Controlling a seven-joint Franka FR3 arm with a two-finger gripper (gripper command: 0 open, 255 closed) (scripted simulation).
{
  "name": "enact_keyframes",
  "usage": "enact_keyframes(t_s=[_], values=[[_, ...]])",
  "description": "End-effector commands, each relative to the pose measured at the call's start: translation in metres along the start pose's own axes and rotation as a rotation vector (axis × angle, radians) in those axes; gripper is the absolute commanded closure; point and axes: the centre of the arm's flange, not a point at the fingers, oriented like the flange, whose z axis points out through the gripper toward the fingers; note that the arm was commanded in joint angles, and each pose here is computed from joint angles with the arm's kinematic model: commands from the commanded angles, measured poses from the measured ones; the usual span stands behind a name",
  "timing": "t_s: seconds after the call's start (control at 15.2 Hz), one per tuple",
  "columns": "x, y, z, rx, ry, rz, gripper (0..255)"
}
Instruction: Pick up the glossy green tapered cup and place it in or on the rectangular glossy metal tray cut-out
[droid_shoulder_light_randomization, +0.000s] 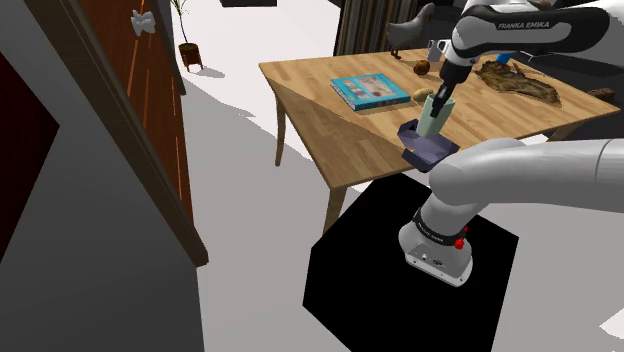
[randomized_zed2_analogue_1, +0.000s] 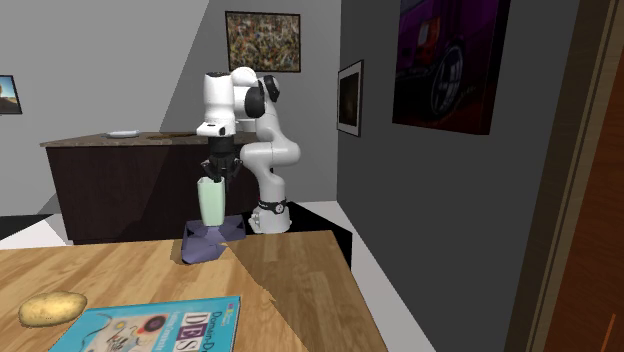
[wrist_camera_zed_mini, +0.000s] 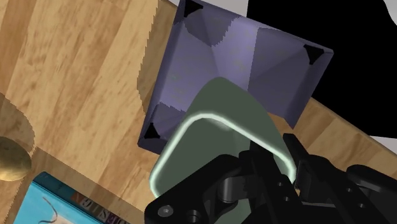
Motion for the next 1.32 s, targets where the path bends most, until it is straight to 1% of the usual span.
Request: enact_keyframes(t_s=[0.0,0.13,0.59,0.66,0.99,1.25], values=[[0.0,0.0,0.011,-0.001,0.001,0.0,255],[0.0,-0.001,0.018,-0.001,0.001,0.0,255],[0.0,-0.001,0.018,-0.001,0.001,0.0,255],[0.0,-0.001,0.018,-0.001,0.001,0.0,0],[0.0,-0.001,0.018,-0.001,0.001,0.0,0],[0.0,-0.001,-0.032,-0.001,0.001,0.0,0]])
